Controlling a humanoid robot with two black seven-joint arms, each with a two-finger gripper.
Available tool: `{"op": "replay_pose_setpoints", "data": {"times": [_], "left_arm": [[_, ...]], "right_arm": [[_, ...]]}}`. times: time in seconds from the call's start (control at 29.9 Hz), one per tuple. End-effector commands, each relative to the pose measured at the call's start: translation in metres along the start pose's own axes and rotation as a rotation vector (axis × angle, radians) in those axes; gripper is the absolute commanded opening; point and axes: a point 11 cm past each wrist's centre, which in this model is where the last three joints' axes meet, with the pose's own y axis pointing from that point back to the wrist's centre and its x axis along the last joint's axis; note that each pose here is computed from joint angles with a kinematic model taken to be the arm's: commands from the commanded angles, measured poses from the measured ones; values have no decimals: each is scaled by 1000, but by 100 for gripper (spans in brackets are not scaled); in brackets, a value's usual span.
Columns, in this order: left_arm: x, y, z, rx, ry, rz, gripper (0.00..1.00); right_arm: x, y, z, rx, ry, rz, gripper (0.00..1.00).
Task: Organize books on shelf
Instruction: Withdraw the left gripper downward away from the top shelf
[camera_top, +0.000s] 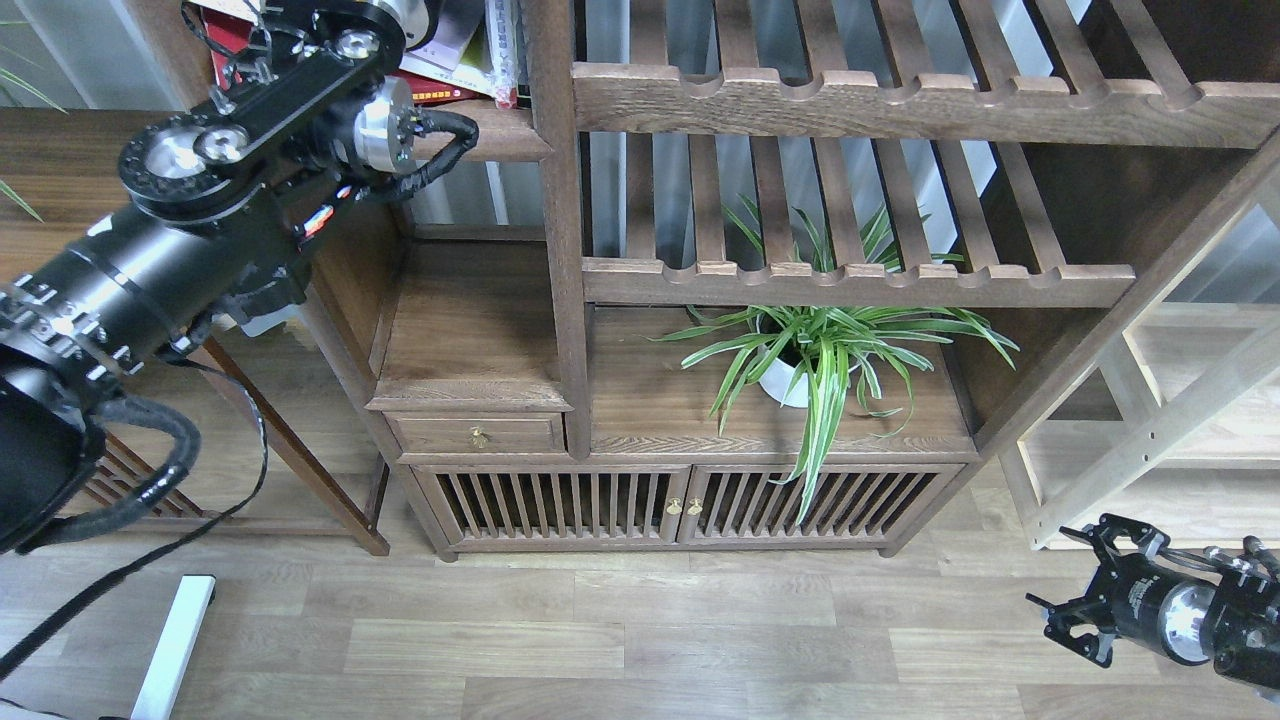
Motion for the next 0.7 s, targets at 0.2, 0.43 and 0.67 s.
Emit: {"op": "replay_pose_setpoints", "data": {"times": [0.2, 0.43, 0.67], "left_arm": [[3, 3, 11, 22, 27, -17, 90], [13, 12, 24, 41, 32, -51, 91], [33, 25, 28, 43, 3, -74, 91]], "right_arm": [[-1, 0, 1, -1, 0, -1, 86], [-2, 2, 3, -7, -2, -4, 86], [-3, 2, 4, -8, -2, -6, 86]]}}
